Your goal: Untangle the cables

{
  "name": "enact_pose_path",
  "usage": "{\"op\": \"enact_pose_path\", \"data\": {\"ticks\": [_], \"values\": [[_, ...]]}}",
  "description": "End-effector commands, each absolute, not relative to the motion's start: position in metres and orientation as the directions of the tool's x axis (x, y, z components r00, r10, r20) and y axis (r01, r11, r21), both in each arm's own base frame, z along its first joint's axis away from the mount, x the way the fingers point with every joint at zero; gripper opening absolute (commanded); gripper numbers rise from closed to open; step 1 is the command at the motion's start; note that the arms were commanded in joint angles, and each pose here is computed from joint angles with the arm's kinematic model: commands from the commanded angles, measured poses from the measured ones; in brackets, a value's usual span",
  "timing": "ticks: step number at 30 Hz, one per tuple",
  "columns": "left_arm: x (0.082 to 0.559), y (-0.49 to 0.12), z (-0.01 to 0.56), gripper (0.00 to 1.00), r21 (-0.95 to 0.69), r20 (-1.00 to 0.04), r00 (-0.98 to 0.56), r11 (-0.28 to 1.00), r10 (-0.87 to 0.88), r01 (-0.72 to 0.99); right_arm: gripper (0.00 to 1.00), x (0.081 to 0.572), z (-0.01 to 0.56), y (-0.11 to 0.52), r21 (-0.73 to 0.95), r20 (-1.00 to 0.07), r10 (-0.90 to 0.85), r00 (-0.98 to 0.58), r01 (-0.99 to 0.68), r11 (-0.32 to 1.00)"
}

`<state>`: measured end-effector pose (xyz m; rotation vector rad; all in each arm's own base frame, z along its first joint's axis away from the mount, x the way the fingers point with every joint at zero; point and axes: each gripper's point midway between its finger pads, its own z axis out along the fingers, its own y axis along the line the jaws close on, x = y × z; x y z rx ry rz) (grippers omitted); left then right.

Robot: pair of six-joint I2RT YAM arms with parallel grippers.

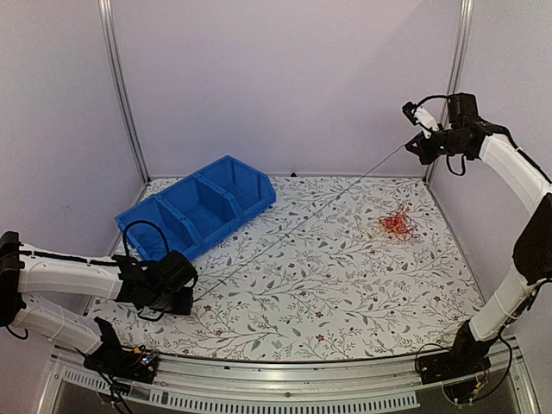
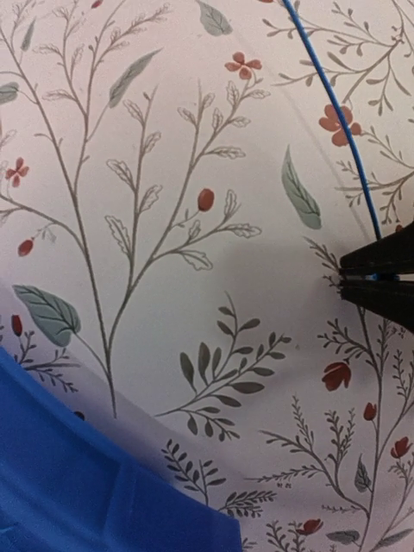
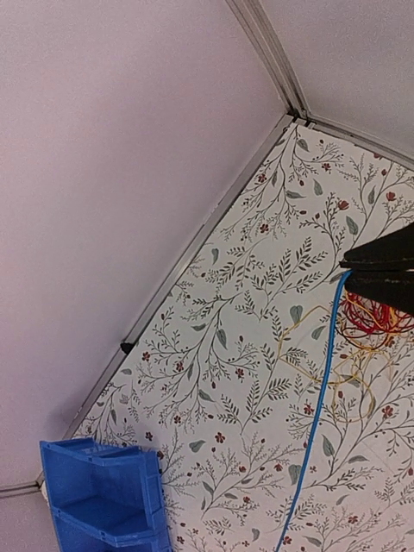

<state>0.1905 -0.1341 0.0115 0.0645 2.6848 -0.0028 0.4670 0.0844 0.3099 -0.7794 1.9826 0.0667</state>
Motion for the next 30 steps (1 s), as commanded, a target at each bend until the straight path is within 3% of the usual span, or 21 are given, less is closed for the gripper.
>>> {"op": "enact_pose_path", "data": {"ticks": [1, 6, 13, 21, 30], "values": [[0.187, -0.127, 0.01, 0.0, 0.044, -0.427, -0.903, 0.998, 0.056, 0.041, 0.0, 0.483, 0.339, 0.044, -0.292, -0.852, -0.411, -0.324, -0.358, 0.887], [0.187, -0.129, 0.01, 0.0, 0.044, -0.428, -0.902, 0.998, 0.063, 0.049, 0.0, 0.483, 0.352, 0.033, -0.277, -0.877, -0.368, -0.308, -0.3, 0.913], [0.195, -0.163, 0.032, 0.0, -0.079, -0.463, -0.883, 0.988, 0.084, 0.136, 0.0, 0.458, 0.322, 0.1, -0.225, -0.863, -0.425, -0.273, -0.546, 0.807], [0.245, -0.18, 0.173, 0.0, -0.141, -0.723, -0.69, 0.975, 0.019, 0.173, 0.0, 0.388, 0.266, 0.239, -0.256, -0.782, -0.614, -0.108, -0.843, 0.474], [0.303, -0.124, 0.343, 0.0, -0.025, -0.903, -0.43, 0.996, 0.014, 0.085, 0.01, 0.343, 0.248, 0.348, -0.159, -0.773, -0.635, -0.01, -0.965, 0.209]]}}
